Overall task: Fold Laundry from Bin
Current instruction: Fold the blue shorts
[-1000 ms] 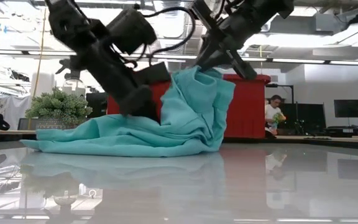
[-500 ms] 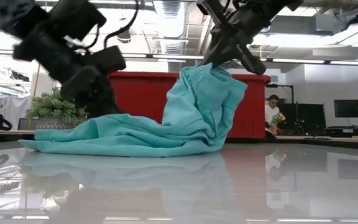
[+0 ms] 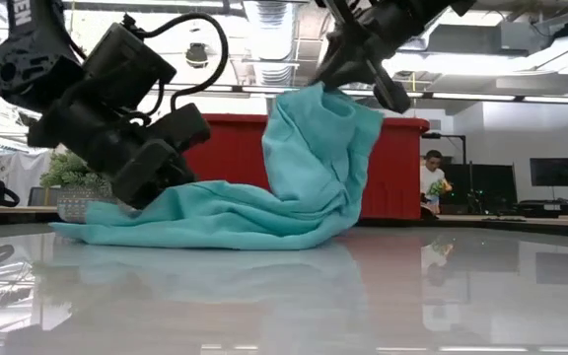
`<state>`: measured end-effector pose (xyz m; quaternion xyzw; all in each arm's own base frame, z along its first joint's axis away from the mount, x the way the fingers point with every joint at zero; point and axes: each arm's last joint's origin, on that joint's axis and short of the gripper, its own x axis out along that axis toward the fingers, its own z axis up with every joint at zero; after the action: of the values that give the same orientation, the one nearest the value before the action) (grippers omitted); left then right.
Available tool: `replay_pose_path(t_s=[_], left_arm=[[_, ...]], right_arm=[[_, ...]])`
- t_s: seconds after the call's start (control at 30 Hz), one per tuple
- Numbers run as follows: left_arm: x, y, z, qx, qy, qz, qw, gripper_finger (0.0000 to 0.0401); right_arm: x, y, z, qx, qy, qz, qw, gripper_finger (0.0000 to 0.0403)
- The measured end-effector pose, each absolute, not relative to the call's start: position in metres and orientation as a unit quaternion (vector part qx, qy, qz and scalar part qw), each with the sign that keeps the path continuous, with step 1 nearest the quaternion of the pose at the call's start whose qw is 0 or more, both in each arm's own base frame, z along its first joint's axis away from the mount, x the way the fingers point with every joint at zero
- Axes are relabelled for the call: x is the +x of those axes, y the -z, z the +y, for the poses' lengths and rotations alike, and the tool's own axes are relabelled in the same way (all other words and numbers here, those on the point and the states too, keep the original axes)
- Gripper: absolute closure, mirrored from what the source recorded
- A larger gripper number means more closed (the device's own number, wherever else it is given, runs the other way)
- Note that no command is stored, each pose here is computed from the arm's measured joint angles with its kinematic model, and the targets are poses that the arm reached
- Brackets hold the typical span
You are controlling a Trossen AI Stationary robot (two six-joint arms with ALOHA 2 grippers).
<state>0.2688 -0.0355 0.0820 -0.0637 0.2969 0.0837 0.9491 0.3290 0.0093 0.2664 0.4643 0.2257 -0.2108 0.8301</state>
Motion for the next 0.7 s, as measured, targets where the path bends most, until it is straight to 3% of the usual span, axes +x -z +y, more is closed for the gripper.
replay_pose_path(t_s=[0.33, 0.57, 0.7], left_arm=[[0.296, -0.082, -0.039, -0.034, -0.063, 0.282, 0.957, 0.0401], [0.296, -0.087, -0.041, -0.052, -0.06, 0.288, 0.954, 0.0401], [0.292, -0.094, -0.046, -0.049, -0.054, 0.295, 0.953, 0.0401]], right_arm=[[0.34, -0.27, 0.008, 0.472, 0.173, 0.186, 0.844, 0.0378], [0.353, -0.244, 0.005, 0.478, 0.177, 0.225, 0.83, 0.0377], [0.366, -0.236, 0.004, 0.491, 0.135, 0.213, 0.834, 0.0378]])
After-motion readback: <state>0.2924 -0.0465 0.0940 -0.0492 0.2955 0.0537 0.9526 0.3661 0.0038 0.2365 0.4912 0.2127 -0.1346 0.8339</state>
